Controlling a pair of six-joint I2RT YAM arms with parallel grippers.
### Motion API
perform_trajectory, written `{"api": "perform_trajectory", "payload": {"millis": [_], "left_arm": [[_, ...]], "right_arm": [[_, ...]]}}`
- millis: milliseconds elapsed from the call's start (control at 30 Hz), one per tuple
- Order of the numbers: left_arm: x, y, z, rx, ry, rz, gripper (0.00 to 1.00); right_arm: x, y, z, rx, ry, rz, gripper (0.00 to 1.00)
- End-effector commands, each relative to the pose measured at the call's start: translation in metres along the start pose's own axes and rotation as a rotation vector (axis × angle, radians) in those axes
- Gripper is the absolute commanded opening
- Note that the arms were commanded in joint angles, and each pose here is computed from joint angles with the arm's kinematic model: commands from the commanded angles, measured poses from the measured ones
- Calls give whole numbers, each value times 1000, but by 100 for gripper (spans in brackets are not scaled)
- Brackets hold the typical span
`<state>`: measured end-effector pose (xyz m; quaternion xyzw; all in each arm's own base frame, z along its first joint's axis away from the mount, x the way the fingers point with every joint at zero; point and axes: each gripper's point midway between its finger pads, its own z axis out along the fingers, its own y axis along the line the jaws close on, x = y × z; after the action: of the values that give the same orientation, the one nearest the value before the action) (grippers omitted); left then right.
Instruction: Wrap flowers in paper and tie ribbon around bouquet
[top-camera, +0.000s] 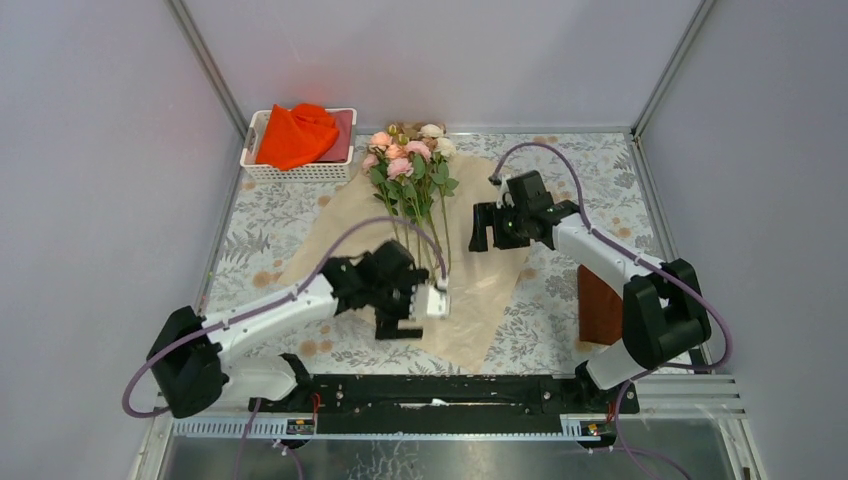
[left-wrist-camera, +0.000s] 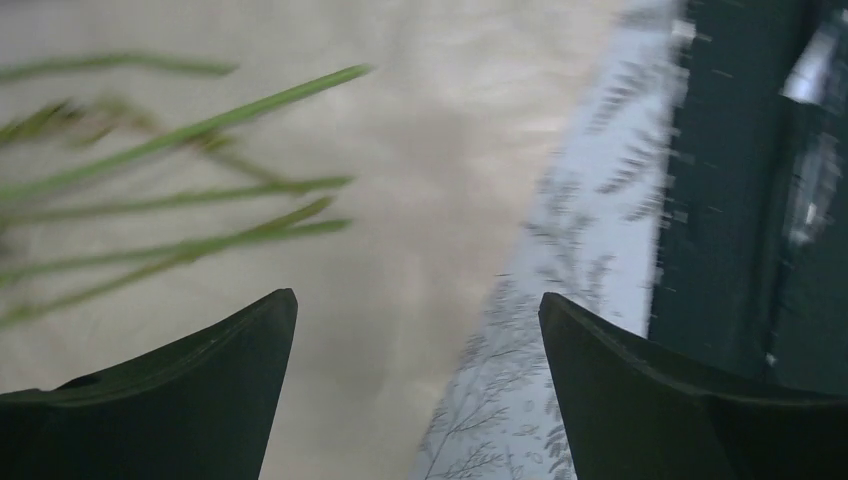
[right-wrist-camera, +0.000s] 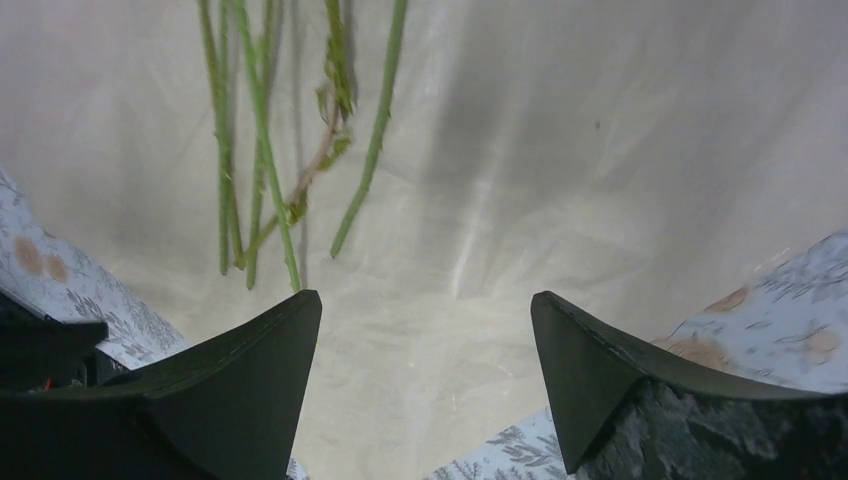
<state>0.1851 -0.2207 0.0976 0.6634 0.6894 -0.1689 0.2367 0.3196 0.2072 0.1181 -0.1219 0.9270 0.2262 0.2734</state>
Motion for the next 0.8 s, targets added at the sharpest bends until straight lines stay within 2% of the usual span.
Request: {"api": "perform_trajectory", "payload": {"millis": [0, 67, 267, 367, 567, 667, 767], "left_arm": [[8, -48, 16, 73, 16, 354, 99], [16, -49, 24, 55, 19, 435, 99], [70, -36, 28, 0, 201, 634, 99], [90, -29, 37, -51, 252, 659, 99], [87, 5, 44, -316, 224, 724, 98], [82, 9, 40, -362, 196, 694, 98], [73, 7, 36, -357, 160, 608, 91]], "right_arm": [[23, 7, 9, -44, 46, 125, 84], [31, 9, 11, -63, 46, 152, 82], [57, 6, 14, -69, 80, 187, 81], [64, 7, 15, -84, 91, 195, 80], [69, 14, 15, -103, 105, 182, 79], [68, 15, 14, -112, 102, 174, 79], [69, 18, 14, -126, 108, 165, 79]]}}
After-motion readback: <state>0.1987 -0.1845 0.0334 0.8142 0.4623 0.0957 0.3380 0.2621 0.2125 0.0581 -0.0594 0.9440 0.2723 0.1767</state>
